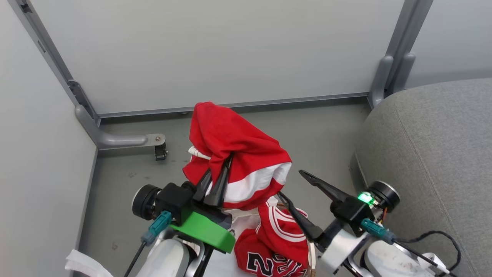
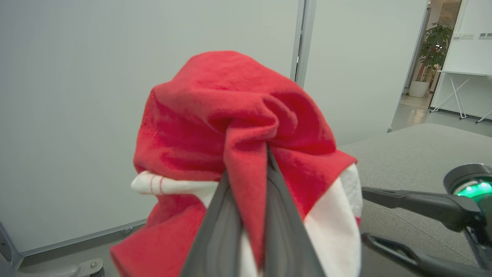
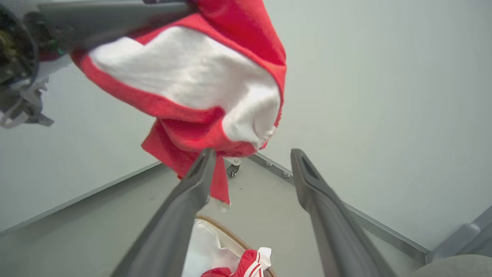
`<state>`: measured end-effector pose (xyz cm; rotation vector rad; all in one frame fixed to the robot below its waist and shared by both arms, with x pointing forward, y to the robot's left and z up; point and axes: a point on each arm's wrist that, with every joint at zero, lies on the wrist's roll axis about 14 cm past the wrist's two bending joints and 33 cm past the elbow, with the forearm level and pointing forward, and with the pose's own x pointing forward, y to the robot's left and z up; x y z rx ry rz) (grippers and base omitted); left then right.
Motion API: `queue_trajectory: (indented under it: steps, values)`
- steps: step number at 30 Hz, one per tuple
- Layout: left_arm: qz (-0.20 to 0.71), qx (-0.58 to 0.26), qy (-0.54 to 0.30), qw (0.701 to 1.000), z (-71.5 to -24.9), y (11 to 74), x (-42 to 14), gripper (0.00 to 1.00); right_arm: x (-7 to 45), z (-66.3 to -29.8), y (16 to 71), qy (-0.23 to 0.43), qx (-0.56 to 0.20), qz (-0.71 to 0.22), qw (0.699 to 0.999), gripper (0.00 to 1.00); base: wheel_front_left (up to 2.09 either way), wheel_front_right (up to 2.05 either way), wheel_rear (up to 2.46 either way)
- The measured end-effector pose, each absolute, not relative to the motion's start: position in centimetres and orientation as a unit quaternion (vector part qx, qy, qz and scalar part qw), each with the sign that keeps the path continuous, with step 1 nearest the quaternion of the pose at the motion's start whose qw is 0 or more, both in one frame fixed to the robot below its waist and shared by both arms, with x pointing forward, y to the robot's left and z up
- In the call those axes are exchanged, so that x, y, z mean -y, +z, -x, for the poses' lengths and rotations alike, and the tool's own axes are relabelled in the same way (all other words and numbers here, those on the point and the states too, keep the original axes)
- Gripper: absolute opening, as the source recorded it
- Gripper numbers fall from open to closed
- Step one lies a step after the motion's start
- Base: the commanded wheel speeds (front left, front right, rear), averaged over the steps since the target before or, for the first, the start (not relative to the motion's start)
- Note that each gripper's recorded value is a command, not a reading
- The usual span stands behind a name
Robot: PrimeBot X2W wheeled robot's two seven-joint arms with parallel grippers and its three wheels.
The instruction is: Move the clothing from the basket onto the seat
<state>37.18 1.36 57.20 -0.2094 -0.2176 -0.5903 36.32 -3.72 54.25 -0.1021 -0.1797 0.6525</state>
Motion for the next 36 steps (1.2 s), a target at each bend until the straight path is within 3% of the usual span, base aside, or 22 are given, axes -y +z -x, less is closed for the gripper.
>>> queue_trajectory:
  steps: [6, 25, 26, 28, 36]
  values:
    - [0.104, 0.099, -0.291, 0.946, -36.9, 56.7, -1.2, 0.00, 0.8, -36.7, 56.8, 0.370, 0.123, 0.061, 0.919, 1.00, 0.00, 0.00, 0.00]
    - [0.134, 0.071, -0.310, 0.938, -35.0, 55.5, 0.2, 0.00, -5.1, -36.6, 55.6, 0.457, 0.112, 0.115, 0.875, 1.00, 0.00, 0.00, 0.00]
    - [0.137, 0.069, -0.310, 0.938, -35.0, 55.5, 0.2, 0.00, -5.4, -36.5, 55.6, 0.463, 0.111, 0.115, 0.872, 0.50, 0.00, 0.00, 0.00]
    - [0.142, 0.068, -0.309, 0.938, -34.9, 55.4, 0.1, 0.00, -5.7, -36.3, 55.7, 0.468, 0.109, 0.106, 0.871, 0.00, 0.00, 0.00, 0.00]
    - [0.147, 0.063, -0.301, 0.940, -35.1, 55.2, -0.2, 0.00, -4.9, -36.8, 56.0, 0.452, 0.099, 0.064, 0.884, 0.00, 0.00, 0.00, 0.00]
